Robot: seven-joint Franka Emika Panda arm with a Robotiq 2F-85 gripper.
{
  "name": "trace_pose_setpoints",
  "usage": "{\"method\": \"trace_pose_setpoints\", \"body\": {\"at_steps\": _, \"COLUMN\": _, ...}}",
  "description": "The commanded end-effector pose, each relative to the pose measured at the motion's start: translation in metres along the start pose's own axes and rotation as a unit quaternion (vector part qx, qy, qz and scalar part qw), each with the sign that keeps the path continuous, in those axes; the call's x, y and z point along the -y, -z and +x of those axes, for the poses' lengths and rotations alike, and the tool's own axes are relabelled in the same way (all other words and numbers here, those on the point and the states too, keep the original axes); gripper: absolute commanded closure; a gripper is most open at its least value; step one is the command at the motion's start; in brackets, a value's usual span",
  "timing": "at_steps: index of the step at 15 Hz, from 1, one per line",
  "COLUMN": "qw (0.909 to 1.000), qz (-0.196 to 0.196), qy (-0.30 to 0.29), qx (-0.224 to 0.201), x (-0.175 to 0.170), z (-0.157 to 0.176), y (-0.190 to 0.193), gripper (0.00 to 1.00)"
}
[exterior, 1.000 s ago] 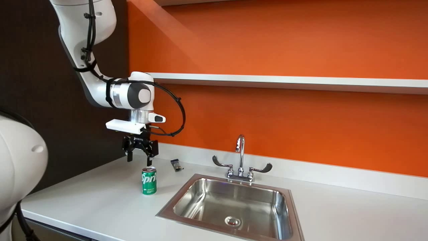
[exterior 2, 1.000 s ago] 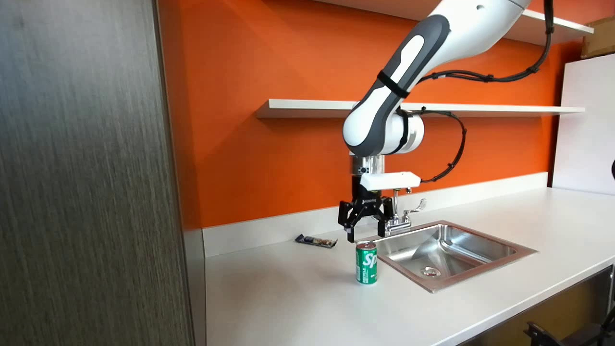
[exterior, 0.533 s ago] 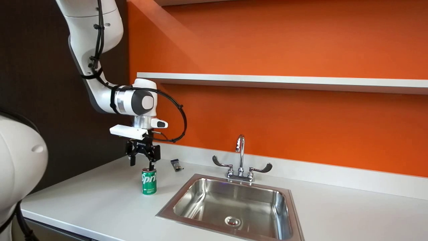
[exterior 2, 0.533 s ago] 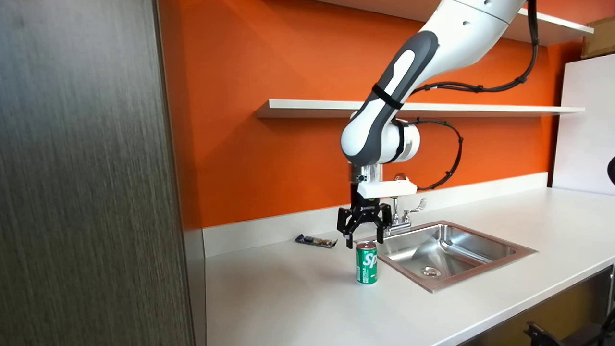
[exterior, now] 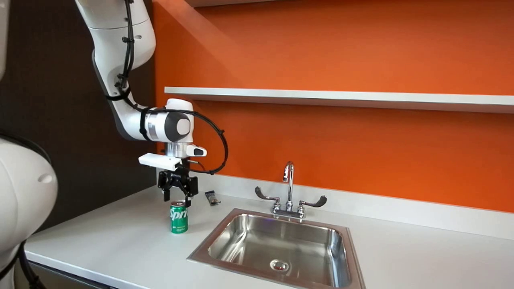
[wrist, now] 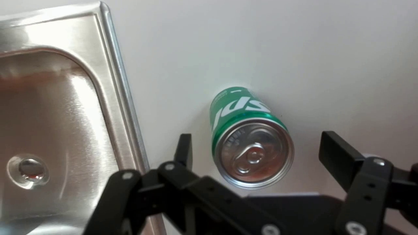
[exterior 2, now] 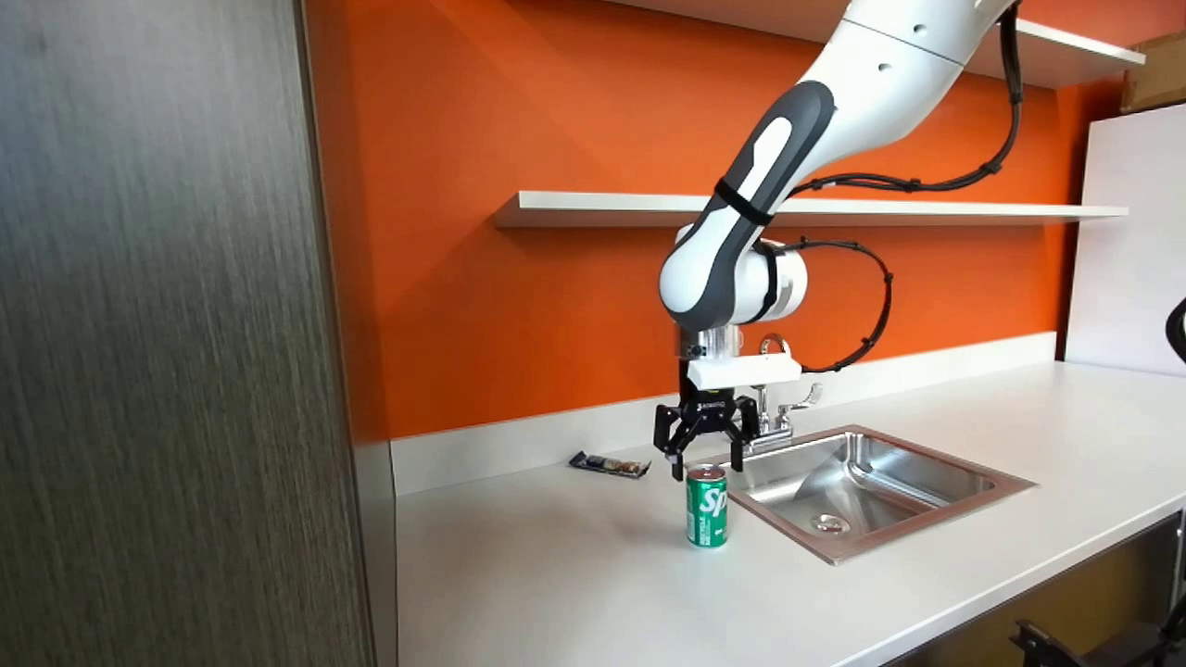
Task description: Put the green can in the sink.
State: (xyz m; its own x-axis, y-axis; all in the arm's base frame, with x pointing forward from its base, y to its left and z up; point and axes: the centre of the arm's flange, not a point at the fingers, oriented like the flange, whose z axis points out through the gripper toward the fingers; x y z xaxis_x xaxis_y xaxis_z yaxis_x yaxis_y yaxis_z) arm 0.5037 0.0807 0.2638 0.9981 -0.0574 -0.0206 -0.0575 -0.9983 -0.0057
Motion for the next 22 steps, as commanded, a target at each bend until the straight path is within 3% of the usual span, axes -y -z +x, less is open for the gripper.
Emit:
{"method": "trace_pose_setpoints", "body": {"at_steps": 1, "qw": 0.9998, "qz": -0.014, "qy": -0.017, "qx": -0.002, "x": 0.000, "z": 0.013, "y": -0.003, "gripper": 0.00}}
{"method": "trace_pose_setpoints", "body": {"at_steps": 22, "qw": 0.9991, "qz": -0.024, "qy": -0.028, "qx": 0.023, "x": 0.000, "z": 0.024, "y": -0.020, "gripper": 0.00}}
